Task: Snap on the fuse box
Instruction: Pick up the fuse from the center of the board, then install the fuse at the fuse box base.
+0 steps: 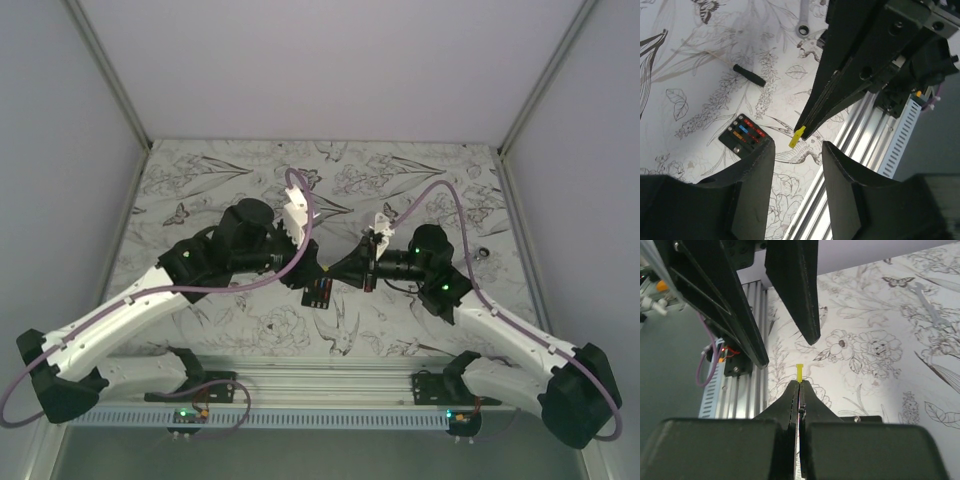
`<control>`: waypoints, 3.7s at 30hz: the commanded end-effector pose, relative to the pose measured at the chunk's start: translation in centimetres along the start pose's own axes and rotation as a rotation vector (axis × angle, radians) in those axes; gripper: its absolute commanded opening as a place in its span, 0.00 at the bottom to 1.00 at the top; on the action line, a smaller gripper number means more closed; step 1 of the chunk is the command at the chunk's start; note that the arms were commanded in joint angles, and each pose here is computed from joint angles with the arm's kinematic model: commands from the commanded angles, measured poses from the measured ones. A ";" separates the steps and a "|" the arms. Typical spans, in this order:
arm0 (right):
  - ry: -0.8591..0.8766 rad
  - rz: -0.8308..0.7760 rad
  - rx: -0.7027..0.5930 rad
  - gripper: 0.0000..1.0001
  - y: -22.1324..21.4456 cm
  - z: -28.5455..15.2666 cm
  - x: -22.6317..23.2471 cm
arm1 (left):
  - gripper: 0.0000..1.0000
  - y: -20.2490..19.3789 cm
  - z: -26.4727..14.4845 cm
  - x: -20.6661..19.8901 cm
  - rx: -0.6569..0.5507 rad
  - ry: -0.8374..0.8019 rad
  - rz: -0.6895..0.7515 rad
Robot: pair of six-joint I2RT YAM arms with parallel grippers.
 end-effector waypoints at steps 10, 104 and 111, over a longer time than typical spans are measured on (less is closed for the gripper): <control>0.152 -0.055 -0.027 0.00 2.1 -0.8 1.9 | 0.34 -1.7 0.0 -1.3 0.071 -0.192 0.139; -1.222 0.175 0.377 0.99 -9.2 -13.3 -7.4 | 0.00 -13.2 13.0 11.1 0.478 0.808 -0.492; -1.227 0.174 0.369 0.99 -9.1 -13.4 -7.4 | 0.00 -13.5 13.1 11.2 0.492 0.823 -0.498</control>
Point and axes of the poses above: each gripper's point midway between its finger pads, its own z axis out along the fingers, its own x axis along the line the jaws close on, y = z × x, the point moved 4 cm from there along -z, back along the fingers, and after that the axes turned 15 degrees about -z, right-handed, at the moved point
